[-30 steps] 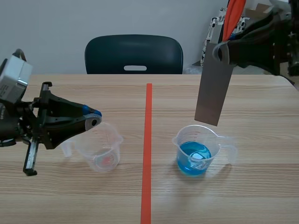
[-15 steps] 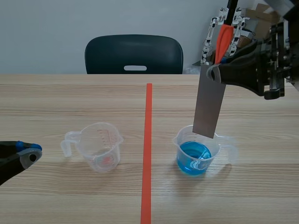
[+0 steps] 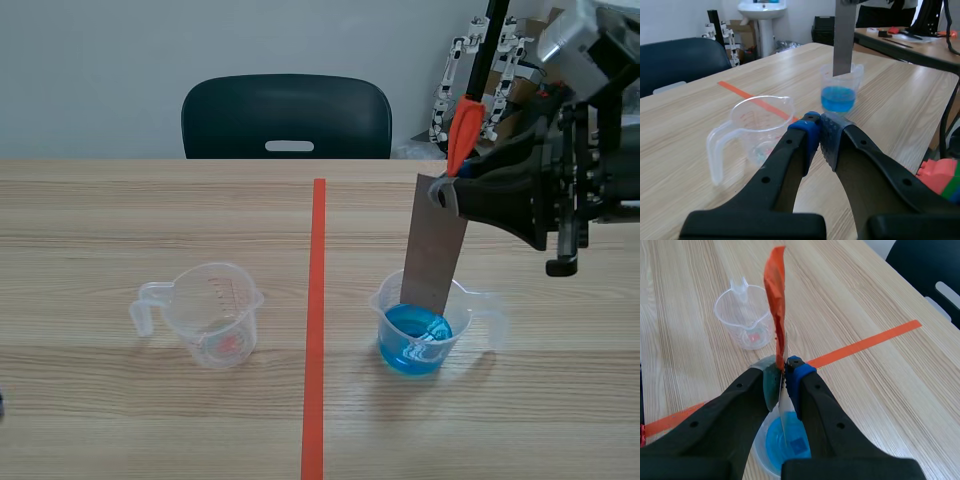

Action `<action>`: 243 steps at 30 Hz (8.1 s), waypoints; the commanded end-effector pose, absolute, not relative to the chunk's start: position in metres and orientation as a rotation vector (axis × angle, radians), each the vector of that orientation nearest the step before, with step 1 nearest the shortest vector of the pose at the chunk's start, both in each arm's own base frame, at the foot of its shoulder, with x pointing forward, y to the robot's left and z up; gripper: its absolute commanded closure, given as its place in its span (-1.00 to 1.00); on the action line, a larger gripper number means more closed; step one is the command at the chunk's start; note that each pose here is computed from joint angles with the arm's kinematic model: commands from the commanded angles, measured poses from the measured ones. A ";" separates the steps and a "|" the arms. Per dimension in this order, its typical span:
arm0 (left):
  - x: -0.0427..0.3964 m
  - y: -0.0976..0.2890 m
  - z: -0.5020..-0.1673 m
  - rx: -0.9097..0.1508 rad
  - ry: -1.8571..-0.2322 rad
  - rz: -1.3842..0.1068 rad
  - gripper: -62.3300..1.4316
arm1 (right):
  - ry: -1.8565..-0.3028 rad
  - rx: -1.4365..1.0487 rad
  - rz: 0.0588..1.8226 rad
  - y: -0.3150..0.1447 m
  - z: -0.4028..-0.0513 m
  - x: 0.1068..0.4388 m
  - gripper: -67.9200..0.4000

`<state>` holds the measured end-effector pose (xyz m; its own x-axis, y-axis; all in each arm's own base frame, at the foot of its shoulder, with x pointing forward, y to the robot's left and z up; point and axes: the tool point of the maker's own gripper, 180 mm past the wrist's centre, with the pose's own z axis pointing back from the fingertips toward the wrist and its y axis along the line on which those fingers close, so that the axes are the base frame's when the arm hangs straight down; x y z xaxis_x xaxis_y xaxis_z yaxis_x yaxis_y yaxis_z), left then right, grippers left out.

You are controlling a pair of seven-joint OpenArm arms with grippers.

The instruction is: Do the redox reaction experiment. lower the plate into the blue solution

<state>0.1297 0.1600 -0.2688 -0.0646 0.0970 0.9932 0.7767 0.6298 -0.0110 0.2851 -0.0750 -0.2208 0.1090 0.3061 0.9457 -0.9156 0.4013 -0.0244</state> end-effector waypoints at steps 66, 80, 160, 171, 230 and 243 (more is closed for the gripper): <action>0.119 0.080 -0.315 -0.656 -1.834 -0.643 -0.75 | -1.284 0.690 0.934 -0.093 -0.278 0.286 0.97; 0.117 0.073 -0.312 -0.743 -1.809 -0.606 -0.74 | -1.285 0.691 0.933 -0.093 -0.278 0.286 0.97; 0.121 0.076 -0.310 -0.752 -1.813 -0.564 -0.74 | -1.276 0.674 0.920 -0.095 -0.284 0.284 0.97; 0.122 0.076 -0.310 -0.752 -1.815 -0.565 -0.74 | -1.276 0.674 0.920 -0.095 -0.284 0.284 0.97; 0.122 0.076 -0.310 -0.752 -1.815 -0.565 -0.74 | -1.338 0.619 0.887 -0.100 -0.281 0.290 0.97; 0.122 0.076 -0.310 -0.752 -1.815 -0.565 -0.74 | -1.338 0.619 0.887 -0.100 -0.281 0.290 0.97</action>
